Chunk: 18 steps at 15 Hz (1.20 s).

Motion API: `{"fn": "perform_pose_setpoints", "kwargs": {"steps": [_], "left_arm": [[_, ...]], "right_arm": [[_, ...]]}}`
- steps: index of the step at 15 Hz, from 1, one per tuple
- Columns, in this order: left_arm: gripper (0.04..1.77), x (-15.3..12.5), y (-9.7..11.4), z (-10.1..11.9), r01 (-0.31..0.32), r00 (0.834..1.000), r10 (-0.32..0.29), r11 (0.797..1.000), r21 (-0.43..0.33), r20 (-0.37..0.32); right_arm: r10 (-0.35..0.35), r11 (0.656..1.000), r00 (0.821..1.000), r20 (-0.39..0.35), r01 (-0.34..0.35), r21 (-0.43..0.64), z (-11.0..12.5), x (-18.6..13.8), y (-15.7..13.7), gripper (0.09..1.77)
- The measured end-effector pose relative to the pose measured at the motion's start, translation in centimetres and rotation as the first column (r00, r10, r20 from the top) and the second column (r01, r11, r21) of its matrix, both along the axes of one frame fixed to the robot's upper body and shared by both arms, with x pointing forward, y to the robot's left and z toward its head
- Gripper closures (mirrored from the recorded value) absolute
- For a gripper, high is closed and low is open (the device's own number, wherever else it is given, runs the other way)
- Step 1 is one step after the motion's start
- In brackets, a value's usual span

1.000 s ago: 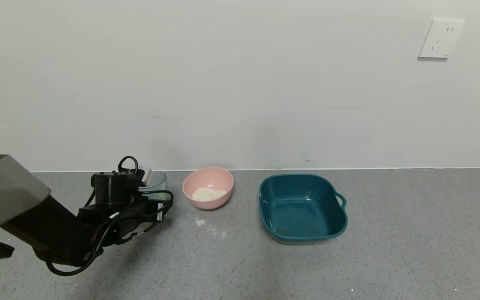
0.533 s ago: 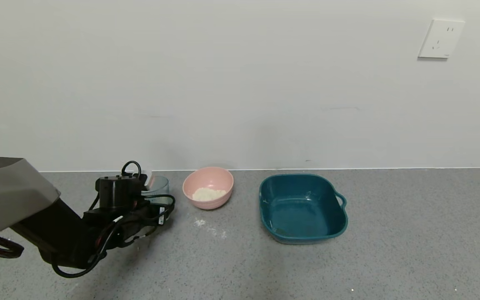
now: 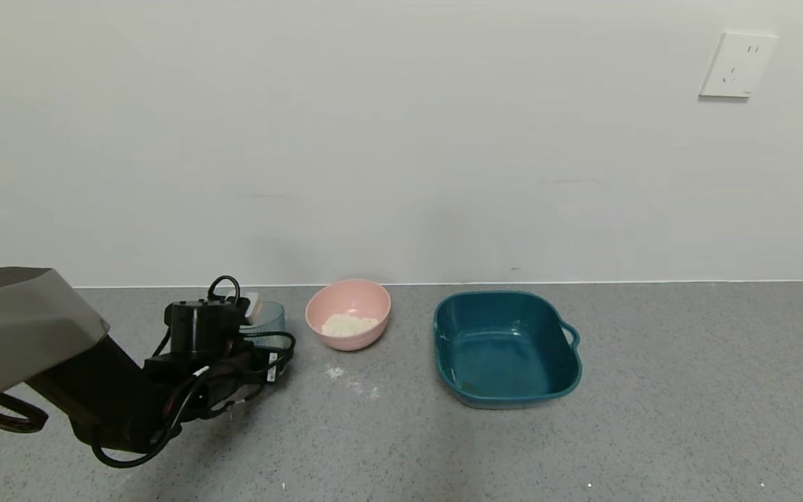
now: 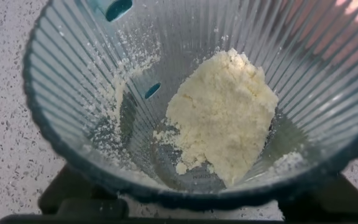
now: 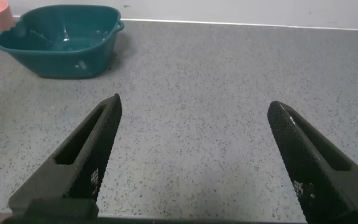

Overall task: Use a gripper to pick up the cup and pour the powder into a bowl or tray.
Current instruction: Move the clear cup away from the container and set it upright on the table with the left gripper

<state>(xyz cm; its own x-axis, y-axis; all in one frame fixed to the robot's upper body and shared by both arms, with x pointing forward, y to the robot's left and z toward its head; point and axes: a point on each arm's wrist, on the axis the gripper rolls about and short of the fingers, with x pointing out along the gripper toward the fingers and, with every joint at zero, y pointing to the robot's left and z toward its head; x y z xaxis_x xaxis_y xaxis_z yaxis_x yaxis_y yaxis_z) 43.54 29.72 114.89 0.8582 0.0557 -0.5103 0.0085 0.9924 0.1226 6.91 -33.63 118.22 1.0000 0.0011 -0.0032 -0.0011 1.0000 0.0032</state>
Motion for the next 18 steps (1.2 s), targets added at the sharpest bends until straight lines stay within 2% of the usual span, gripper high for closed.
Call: {"fn": "perform_pose_setpoints", "kwargs": {"steps": [4,12,15,18], "left_arm": [[0.31,0.0,0.0,-0.1,0.001,1.0,-0.001,1.0,0.0,-0.003],[0.17,-0.1,0.0,0.2,-0.003,1.0,0.003,1.0,0.001,0.003],[0.15,-0.4,0.2,1.0,-0.007,1.0,0.007,1.0,0.002,0.024],[0.13,-1.1,0.4,2.8,-0.008,0.998,0.008,1.0,0.003,0.064]], "right_arm": [[0.001,1.0,1.0,0.0,-0.001,0.0,0.0,0.0,0.0,0.15],[0.001,1.0,1.0,0.0,-0.001,0.0,0.0,0.0,0.0,0.15],[0.001,1.0,1.0,0.0,-0.001,0.0,0.0,0.0,0.0,0.15],[0.001,1.0,1.0,0.0,-0.001,0.0,0.0,0.0,0.0,0.15]]}}
